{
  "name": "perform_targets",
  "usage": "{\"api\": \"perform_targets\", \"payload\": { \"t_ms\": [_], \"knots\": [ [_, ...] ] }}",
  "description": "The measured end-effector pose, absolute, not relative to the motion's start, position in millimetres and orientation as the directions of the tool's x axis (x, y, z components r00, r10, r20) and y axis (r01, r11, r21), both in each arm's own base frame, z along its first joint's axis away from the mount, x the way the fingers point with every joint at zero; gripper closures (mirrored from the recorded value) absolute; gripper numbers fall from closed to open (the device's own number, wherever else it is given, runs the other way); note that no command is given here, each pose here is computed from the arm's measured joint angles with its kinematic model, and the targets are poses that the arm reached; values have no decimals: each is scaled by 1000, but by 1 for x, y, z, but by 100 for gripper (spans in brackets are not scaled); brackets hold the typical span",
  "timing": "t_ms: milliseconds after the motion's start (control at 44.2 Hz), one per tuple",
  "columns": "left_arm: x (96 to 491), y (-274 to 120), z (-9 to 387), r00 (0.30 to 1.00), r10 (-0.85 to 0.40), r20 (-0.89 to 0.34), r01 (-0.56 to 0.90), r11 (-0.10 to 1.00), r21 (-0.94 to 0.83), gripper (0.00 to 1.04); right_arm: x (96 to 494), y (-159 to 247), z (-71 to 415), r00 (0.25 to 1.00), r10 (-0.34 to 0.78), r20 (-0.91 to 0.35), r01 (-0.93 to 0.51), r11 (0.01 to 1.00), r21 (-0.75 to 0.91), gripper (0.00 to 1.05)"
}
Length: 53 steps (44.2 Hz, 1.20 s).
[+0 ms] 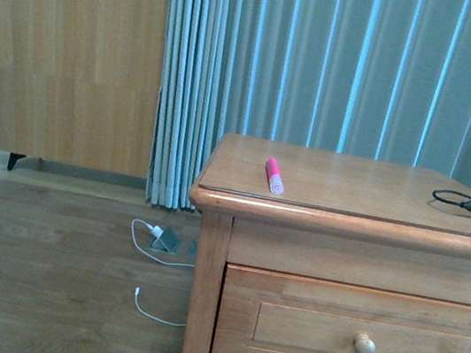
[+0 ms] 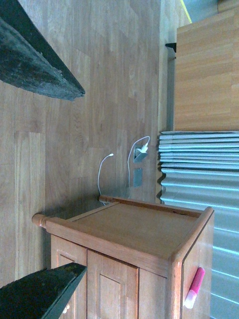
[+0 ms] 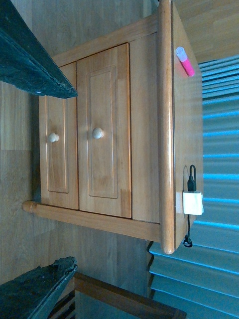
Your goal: Place pink marker in drawer with both arms
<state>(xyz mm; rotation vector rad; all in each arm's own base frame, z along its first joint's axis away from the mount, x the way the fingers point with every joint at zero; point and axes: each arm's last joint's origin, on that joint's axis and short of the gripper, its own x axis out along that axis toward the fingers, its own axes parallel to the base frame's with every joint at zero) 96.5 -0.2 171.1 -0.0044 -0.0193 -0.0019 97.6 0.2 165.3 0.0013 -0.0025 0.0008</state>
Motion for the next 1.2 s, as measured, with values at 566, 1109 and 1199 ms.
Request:
{"api": "perform_targets", "payload": {
  "t_ms": [566, 1109, 1199],
  "knots": [
    [97, 0, 171, 1000, -2, 19, 2, 1000, -4, 6, 98, 0, 165, 1000, 1, 2, -1, 1000, 1, 8],
    [97, 0, 171, 1000, -2, 19, 2, 1000, -4, 6, 98, 0, 165, 1000, 1, 2, -1, 1000, 1, 8],
    [97, 0, 171, 1000, -2, 19, 2, 1000, -4, 6, 98, 0, 164, 1000, 18, -12, -18, 1000, 8, 8]
  ]
}}
